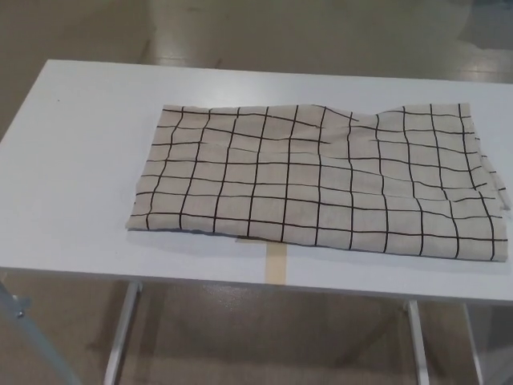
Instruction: Use the left hand to fold a white towel with checkered patterns in half.
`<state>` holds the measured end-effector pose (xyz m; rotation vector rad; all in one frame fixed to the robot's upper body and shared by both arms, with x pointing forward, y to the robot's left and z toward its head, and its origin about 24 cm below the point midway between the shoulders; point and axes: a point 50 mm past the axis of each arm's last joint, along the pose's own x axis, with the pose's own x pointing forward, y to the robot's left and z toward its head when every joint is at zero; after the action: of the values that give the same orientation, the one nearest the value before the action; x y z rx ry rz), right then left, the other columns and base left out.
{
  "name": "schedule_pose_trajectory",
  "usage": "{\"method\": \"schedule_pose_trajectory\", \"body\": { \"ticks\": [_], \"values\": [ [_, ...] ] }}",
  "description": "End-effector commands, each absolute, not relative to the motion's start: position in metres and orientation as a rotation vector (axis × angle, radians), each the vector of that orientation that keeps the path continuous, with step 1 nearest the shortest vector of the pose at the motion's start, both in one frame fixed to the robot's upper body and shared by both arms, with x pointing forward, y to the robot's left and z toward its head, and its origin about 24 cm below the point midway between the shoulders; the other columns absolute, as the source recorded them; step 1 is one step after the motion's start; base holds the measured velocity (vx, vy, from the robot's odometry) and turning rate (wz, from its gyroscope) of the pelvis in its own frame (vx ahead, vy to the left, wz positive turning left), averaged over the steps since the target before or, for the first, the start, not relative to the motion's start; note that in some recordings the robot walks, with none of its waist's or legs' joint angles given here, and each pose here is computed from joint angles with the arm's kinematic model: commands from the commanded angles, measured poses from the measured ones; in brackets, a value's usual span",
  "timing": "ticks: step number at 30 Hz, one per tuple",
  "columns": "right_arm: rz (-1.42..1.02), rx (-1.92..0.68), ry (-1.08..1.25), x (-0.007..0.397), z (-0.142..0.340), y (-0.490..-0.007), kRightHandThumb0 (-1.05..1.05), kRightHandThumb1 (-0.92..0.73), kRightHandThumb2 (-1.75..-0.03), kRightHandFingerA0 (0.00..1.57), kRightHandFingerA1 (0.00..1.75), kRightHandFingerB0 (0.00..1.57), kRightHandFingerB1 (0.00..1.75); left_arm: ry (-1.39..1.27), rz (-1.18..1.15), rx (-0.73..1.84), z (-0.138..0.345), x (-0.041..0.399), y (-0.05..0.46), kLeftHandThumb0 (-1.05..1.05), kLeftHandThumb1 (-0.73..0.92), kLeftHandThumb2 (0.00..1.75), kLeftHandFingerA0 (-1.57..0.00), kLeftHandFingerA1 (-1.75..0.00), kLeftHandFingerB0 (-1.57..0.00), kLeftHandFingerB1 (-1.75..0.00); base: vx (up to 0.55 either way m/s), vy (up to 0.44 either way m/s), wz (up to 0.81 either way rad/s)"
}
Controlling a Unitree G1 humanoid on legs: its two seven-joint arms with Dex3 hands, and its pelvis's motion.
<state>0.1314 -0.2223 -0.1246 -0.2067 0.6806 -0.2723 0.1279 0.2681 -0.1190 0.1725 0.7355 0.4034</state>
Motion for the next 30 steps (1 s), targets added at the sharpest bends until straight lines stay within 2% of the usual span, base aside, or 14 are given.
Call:
{"method": "schedule_pose_trajectory", "body": {
  "ticks": [1,2,3,6,7,12,14,15,17,21,23,24,25,30],
  "values": [
    [-0.449,-0.159,0.37,0.142,-0.1,-0.225,-0.45,-0.72,-0.74,0.18,0.33,0.18,0.34,0.513,0.498,0.171,-0.104,0.128,0.277,-0.38,0.46,0.56,-0.11,-0.35,-0.08,-0.25,0.0,0.0,0.0],
    [-0.446,-0.157,0.366,0.142,-0.1,-0.225,-0.24,-0.61,-1.08,0.07,0.51,0.07,0.5,0.51,0.486,0.176,-0.103,0.128,0.278,-0.46,0.32,0.7,-0.02,-0.4,0.0,-0.26,0.0,0.0,0.0],
    [-0.443,-0.151,0.359,0.141,-0.099,-0.225,-0.25,-0.6,-1.08,0.07,0.5,0.06,0.5,0.506,0.473,0.179,-0.102,0.128,0.281,-0.57,0.37,0.67,-0.12,-0.22,-0.12,-0.07,0.0,0.0,0.0],
    [-0.435,-0.129,0.343,0.14,-0.098,-0.221,-0.27,-0.58,-1.07,0.06,0.5,0.06,0.5,0.488,0.449,0.188,-0.097,0.126,0.289,-0.57,0.38,0.76,-0.07,-0.17,-0.06,-0.16,0.0,0.0,0.0],
    [-0.431,-0.12,0.342,0.139,-0.098,-0.22,-0.5,-0.77,-0.65,0.2,0.29,0.16,0.27,0.466,0.447,0.185,-0.094,0.127,0.291,-0.57,0.35,0.76,0.0,-0.15,0.0,-0.17,0.0,0.0,0.0],
    [-0.421,-0.102,0.335,0.137,-0.099,-0.217,-0.52,-0.77,-0.65,0.2,0.28,0.16,0.27,0.371,0.432,0.2,-0.081,0.13,0.296,-0.6,0.37,0.76,0.0,-0.11,0.0,-0.16,0.0,0.0,0.0],
    [-0.411,-0.101,0.332,0.137,-0.099,-0.217,-0.52,-0.77,-0.65,0.19,0.28,0.15,0.27,0.264,0.417,0.221,-0.067,0.135,0.296,-0.66,0.4,0.75,0.0,-0.03,0.0,-0.18,0.0,0.0,0.0],
    [-0.4,-0.111,0.329,0.137,-0.1,-0.218,-0.3,-0.59,-1.08,0.01,0.48,0.0,0.48,0.096,0.379,0.271,-0.041,0.144,0.295,-0.73,0.46,0.74,0.0,0.0,0.0,-0.21,0.0,0.0,0.0],
    [-0.392,-0.119,0.327,0.137,-0.1,-0.218,-0.3,-0.59,-1.08,0.0,0.48,0.0,0.48,-0.012,0.343,0.328,-0.022,0.15,0.294,-0.73,0.46,0.75,0.0,-0.11,0.0,-0.23,0.0,0.0,0.0],
    [-0.386,-0.134,0.326,0.139,-0.1,-0.217,-0.3,-0.59,-1.08,0.0,0.48,0.0,0.48,-0.249,0.269,0.483,0.028,0.163,0.287,-0.72,0.44,0.77,0.0,-0.08,0.0,-0.16,0.0,0.0,0.0],
    [-0.385,-0.143,0.325,0.139,-0.1,-0.217,-0.3,-0.6,-1.08,0.0,0.48,0.0,0.48,-0.342,0.233,0.563,0.05,0.168,0.282,-0.64,0.46,0.54,0.0,0.0,0.0,-0.01,0.0,0.0,0.0],
    [-0.385,-0.147,0.325,0.14,-0.1,-0.217,-0.3,-0.6,-1.08,0.0,0.48,0.0,0.48,-0.391,0.215,0.61,0.062,0.171,0.278,-0.64,0.46,0.54,0.0,0.0,0.0,-0.01,0.0,0.0,0.0],
    [-0.385,-0.151,0.325,0.14,-0.1,-0.217,-0.3,-0.61,-1.09,0.0,0.48,0.0,0.48,-0.446,0.194,0.663,0.076,0.173,0.274,-0.66,0.39,0.72,0.0,0.0,0.0,-0.01,0.0,0.0,0.0],
    [-0.383,-0.166,0.328,0.141,-0.1,-0.219,-0.3,-0.61,-1.09,0.0,0.48,0.0,0.48,-0.618,0.12,0.775,0.109,0.191,0.257,-0.44,0.4,0.64,0.0,0.0,0.0,0.0,0.0,0.0,0.0]
  ]
}}
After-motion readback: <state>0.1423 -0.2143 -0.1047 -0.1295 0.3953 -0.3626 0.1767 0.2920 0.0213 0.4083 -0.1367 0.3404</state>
